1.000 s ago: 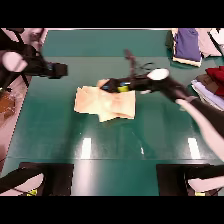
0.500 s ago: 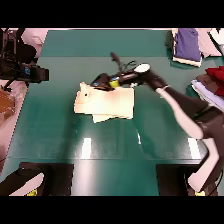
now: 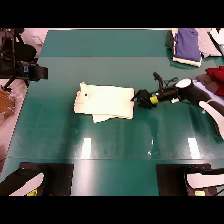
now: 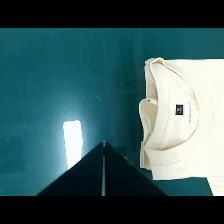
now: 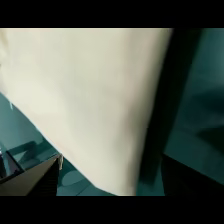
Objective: Fold the shirts.
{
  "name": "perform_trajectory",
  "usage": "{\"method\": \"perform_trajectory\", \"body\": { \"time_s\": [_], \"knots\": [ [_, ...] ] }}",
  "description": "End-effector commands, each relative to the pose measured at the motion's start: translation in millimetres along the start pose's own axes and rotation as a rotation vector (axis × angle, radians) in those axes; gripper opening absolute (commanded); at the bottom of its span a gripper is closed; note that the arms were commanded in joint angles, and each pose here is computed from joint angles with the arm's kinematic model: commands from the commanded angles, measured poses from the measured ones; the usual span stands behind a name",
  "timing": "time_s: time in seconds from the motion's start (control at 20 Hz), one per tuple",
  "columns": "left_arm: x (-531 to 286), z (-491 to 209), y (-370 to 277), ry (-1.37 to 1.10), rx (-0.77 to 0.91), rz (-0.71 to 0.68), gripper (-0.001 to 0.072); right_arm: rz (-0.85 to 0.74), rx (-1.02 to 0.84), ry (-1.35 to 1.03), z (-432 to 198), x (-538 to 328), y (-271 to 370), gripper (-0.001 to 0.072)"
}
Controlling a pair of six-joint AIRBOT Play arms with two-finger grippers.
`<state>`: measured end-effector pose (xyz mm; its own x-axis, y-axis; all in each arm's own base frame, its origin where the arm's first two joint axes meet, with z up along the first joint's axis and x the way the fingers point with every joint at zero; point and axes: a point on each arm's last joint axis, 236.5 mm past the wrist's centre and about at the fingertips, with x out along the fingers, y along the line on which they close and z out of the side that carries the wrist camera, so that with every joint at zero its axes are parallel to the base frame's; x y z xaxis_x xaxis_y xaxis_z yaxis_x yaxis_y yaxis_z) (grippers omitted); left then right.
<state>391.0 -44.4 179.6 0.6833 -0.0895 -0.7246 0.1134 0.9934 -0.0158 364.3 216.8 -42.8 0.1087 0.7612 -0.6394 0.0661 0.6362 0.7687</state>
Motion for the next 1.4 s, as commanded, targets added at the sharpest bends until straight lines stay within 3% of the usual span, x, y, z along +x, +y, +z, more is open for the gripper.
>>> {"method": "perform_trajectory", "body": {
  "time_s": [0.0,0.3,0.35,0.45,0.5,0.75,1.0,1.2,1.35],
  "knots": [
    [-0.2,0.1,0.5,-0.001,0.0,0.001,0.0023,-0.069,0.045,-0.032,-8.2,18.6,-32.9,0.0701],
    [-0.2,-2.0,0.4,0.008,0.0,0.001,0.0023,0.056,-0.021,0.005,12.8,99.2,35.7,0.0673],
    [-0.2,-2.6,0.4,0.01,0.0,0.001,0.0023,0.071,-0.029,0.004,19.2,109.0,47.3,0.0583],
    [-0.2,-3.3,0.7,0.013,0.001,0.002,0.0023,0.113,-0.082,-0.012,35.3,117.3,76.3,0.0099],
    [-0.3,-4.4,0.7,0.018,0.001,0.002,0.0023,0.133,-0.117,-0.042,47.6,111.5,93.2,0.0016],
    [-0.3,-4.8,3.8,0.02,0.007,0.015,0.0023,0.171,-0.192,-0.266,125.1,-16.7,141.5,0.0014],
    [-0.3,-2.4,3.7,0.01,0.005,0.015,0.0023,0.059,-0.055,-0.754,188.5,-298.1,107.1,0.0014],
    [-0.2,-1.7,3.4,0.007,-0.003,0.013,0.0023,0.021,0.187,-1.13,152.8,-504.5,41.7,0.0014],
    [-0.2,-1.7,1.9,0.006,-0.009,0.007,0.0023,-0.068,0.411,-1.195,83.8,-574.4,-40.6,0.0015]
  ]
}}
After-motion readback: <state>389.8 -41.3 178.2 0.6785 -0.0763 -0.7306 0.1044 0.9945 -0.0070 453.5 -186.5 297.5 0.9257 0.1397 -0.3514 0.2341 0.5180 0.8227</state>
